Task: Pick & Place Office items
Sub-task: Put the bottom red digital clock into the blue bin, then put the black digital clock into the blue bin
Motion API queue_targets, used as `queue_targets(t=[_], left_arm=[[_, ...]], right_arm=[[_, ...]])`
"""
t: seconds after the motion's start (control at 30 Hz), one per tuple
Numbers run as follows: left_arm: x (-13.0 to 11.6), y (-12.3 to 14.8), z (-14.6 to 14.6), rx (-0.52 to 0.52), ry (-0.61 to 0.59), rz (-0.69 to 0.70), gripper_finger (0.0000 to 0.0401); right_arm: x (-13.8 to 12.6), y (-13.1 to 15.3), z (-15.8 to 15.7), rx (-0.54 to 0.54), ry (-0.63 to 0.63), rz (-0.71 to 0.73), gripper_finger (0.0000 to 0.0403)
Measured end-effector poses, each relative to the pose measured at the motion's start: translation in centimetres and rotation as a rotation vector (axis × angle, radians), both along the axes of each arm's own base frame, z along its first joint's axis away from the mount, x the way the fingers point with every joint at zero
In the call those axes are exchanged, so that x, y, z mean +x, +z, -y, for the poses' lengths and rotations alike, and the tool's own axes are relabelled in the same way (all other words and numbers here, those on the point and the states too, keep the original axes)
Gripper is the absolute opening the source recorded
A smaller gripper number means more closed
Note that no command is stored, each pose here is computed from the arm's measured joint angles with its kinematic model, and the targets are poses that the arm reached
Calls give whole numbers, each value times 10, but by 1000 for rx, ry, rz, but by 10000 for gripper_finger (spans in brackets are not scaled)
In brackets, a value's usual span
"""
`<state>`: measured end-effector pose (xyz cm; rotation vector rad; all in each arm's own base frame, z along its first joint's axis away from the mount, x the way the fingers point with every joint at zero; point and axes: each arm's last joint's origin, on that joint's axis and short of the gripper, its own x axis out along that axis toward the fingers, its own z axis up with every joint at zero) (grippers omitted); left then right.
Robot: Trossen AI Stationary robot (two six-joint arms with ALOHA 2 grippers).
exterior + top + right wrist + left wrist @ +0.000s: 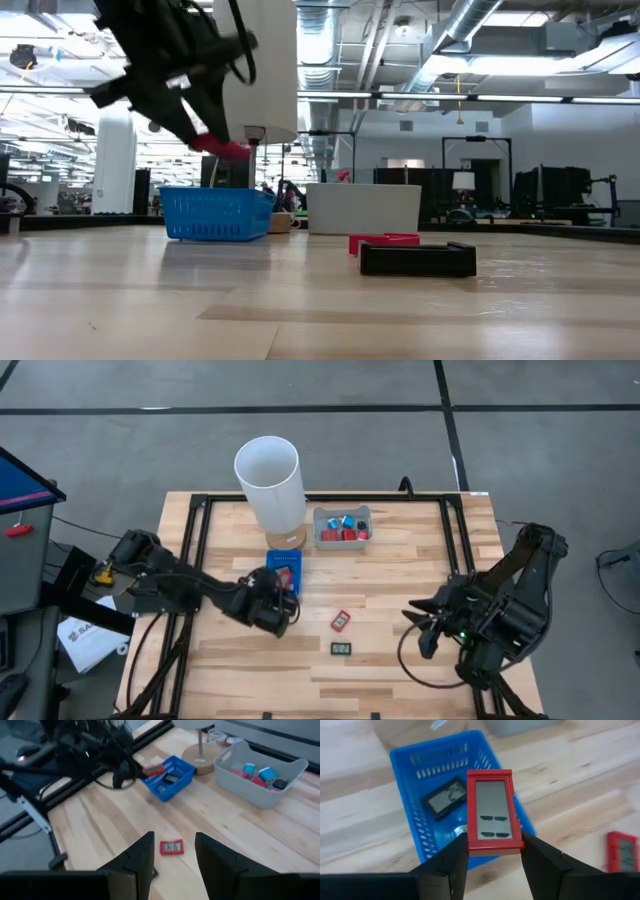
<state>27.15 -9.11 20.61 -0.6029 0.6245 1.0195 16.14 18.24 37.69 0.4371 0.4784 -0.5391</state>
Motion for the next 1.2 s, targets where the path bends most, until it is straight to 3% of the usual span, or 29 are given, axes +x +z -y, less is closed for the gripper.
queue_targets(t=[0.23,0.47,0.8,1.03,1.2], left_arm=[[-8,-24,-22,-45,59,-94,158],[-26,-43,-30,-43,65,-52,172],[-52,-16,-33,75,-219,101,240],[-66,30,-18,203,-638,309,232],[-79,52,-12,298,-763,395,225]], right_arm=[[14,1,9,23,-69,32,136],[25,2,16,55,-124,61,136],[37,4,23,66,-151,79,136],[43,2,19,88,-52,-19,136],[54,-8,24,129,-19,-89,136]])
